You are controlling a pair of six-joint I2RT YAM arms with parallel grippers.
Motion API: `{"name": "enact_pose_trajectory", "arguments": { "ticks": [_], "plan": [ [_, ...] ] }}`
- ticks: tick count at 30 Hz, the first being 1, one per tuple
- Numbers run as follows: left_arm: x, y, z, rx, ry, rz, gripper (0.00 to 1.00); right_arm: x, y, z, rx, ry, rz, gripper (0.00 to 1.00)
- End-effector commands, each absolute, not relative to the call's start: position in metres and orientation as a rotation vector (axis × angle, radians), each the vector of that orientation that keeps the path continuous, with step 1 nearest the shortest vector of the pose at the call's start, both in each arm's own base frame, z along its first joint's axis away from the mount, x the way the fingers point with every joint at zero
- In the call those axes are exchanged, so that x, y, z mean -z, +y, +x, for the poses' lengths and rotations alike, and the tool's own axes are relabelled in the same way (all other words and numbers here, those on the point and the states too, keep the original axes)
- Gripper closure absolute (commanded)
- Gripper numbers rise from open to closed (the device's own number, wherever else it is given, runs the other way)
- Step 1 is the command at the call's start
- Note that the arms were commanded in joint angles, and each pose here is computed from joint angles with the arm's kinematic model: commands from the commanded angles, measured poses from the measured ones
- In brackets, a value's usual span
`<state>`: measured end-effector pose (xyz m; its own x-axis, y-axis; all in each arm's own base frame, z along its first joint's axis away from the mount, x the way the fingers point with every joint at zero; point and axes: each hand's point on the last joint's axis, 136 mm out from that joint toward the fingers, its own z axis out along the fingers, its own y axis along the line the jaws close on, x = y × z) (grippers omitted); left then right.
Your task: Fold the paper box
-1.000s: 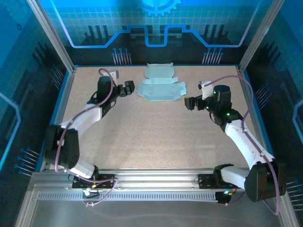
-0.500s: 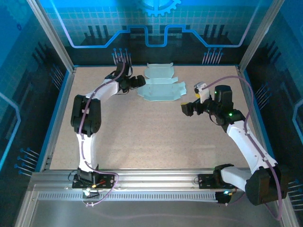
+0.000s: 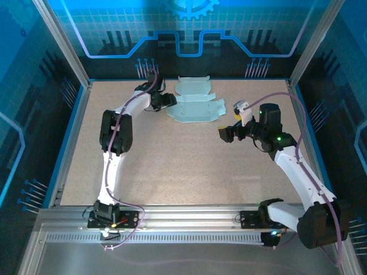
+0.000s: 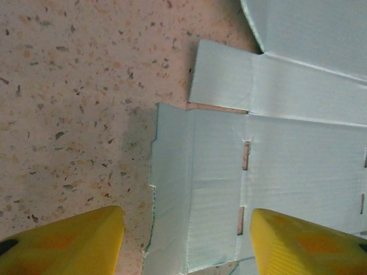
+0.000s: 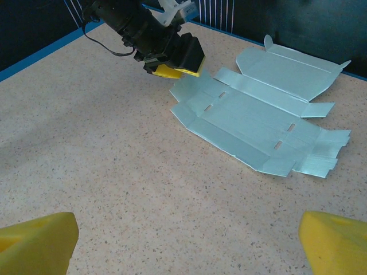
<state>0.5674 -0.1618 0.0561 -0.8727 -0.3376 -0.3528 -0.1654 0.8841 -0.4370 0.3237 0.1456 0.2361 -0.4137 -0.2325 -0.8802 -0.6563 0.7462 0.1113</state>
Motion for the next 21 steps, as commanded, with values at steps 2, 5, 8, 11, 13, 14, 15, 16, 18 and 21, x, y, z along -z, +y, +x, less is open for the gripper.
{"name": "enact_pose_trajectory", "arguments": {
  "ticks": [2, 5, 8, 11, 13, 14, 15, 16, 18, 21],
  "plan": [
    [-0.047, -0.167, 0.559, 0.575, 2.69, -0.358, 0.46, -0.251, 0.153, 0.319, -0.572, 1.953, -0.715, 0.0],
    [-0.044, -0.169, 0.557, 0.596, 2.702, -0.366, 0.52, -0.25, 0.152, 0.319, -0.569, 1.954, -0.713, 0.0],
    [-0.044, -0.172, 0.556, 0.626, 2.704, -0.368, 0.58, -0.249, 0.152, 0.32, -0.565, 1.952, -0.713, 0.0],
    [-0.046, -0.175, 0.556, 0.645, 2.704, -0.362, 0.67, -0.25, 0.152, 0.32, -0.563, 1.95, -0.713, 0.0],
    [-0.046, -0.175, 0.556, 0.648, 2.704, -0.357, 0.7, -0.25, 0.151, 0.32, -0.562, 1.95, -0.712, 0.0],
    [-0.046, -0.175, 0.555, 0.649, 2.705, -0.35, 0.72, -0.25, 0.151, 0.32, -0.562, 1.95, -0.712, 0.0],
    [-0.047, -0.175, 0.555, 0.65, 2.705, -0.348, 0.74, -0.25, 0.152, 0.319, -0.562, 1.948, -0.714, 0.0],
    [-0.047, -0.176, 0.554, 0.653, 2.707, -0.346, 0.76, -0.25, 0.151, 0.32, -0.56, 1.948, -0.711, 0.0],
    [-0.048, -0.177, 0.553, 0.663, 2.712, -0.337, 0.81, -0.251, 0.151, 0.32, -0.559, 1.949, -0.708, 0.0],
    [-0.051, -0.178, 0.55, 0.675, 2.714, -0.319, 0.84, -0.251, 0.15, 0.32, -0.555, 1.95, -0.703, 0.0]
  ]
}}
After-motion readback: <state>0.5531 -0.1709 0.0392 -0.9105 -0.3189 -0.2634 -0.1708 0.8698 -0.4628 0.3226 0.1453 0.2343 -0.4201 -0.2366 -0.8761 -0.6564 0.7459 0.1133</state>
